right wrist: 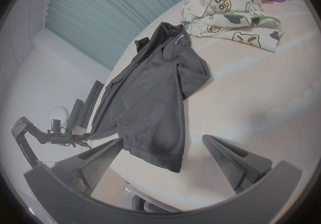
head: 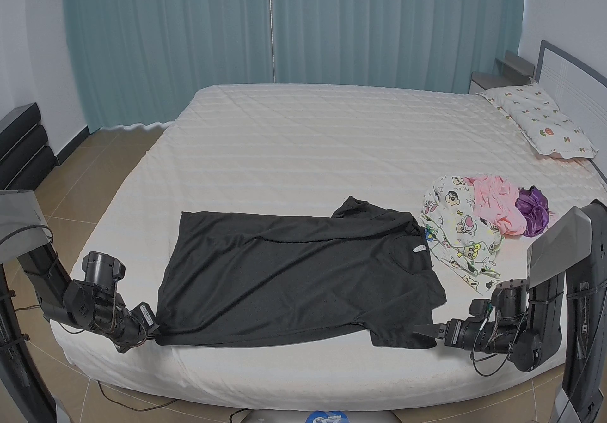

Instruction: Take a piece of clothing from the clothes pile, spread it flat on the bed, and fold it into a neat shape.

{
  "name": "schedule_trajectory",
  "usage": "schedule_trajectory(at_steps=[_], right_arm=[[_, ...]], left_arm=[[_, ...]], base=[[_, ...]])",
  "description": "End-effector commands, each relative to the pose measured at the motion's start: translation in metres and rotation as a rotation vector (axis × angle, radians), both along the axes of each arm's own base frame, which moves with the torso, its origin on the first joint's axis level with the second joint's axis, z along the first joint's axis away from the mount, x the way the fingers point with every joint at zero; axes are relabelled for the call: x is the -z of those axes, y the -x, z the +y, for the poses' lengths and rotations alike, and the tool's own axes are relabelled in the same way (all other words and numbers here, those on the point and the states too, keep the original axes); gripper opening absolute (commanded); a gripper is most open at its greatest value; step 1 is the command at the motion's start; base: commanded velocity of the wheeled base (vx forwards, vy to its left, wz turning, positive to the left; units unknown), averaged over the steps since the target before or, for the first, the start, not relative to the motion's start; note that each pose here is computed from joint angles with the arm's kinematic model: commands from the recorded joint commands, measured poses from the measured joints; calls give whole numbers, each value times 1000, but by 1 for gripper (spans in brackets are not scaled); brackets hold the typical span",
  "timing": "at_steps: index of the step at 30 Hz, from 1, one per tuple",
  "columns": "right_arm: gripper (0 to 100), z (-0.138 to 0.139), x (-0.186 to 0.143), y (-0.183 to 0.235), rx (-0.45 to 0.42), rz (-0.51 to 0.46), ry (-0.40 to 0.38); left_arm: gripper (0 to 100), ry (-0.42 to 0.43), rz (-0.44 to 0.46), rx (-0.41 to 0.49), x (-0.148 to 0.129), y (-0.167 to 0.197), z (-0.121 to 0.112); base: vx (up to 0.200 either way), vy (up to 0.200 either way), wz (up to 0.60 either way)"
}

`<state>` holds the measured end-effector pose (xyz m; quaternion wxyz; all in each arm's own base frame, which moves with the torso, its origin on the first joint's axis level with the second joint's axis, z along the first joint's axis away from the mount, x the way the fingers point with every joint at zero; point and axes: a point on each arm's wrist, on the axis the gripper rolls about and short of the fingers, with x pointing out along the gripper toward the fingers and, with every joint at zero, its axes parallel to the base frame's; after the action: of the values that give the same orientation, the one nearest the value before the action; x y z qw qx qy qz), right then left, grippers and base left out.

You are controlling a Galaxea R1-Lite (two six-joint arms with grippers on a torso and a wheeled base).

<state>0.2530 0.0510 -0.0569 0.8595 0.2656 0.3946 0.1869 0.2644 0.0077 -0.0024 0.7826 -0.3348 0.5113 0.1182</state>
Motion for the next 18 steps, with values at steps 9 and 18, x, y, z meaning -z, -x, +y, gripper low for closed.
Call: schedule_trajectory(at_steps=[9, 18], right_arm=[[0, 11, -3, -5, -24, -43, 0], [0, 21, -4, -19, -55, -105, -12]], left_arm=[[0, 0, -1, -1, 0, -1, 0], [0, 4, -1, -6, 0, -1, 2]], base=[[0, 0, 0], [0, 0, 0]])
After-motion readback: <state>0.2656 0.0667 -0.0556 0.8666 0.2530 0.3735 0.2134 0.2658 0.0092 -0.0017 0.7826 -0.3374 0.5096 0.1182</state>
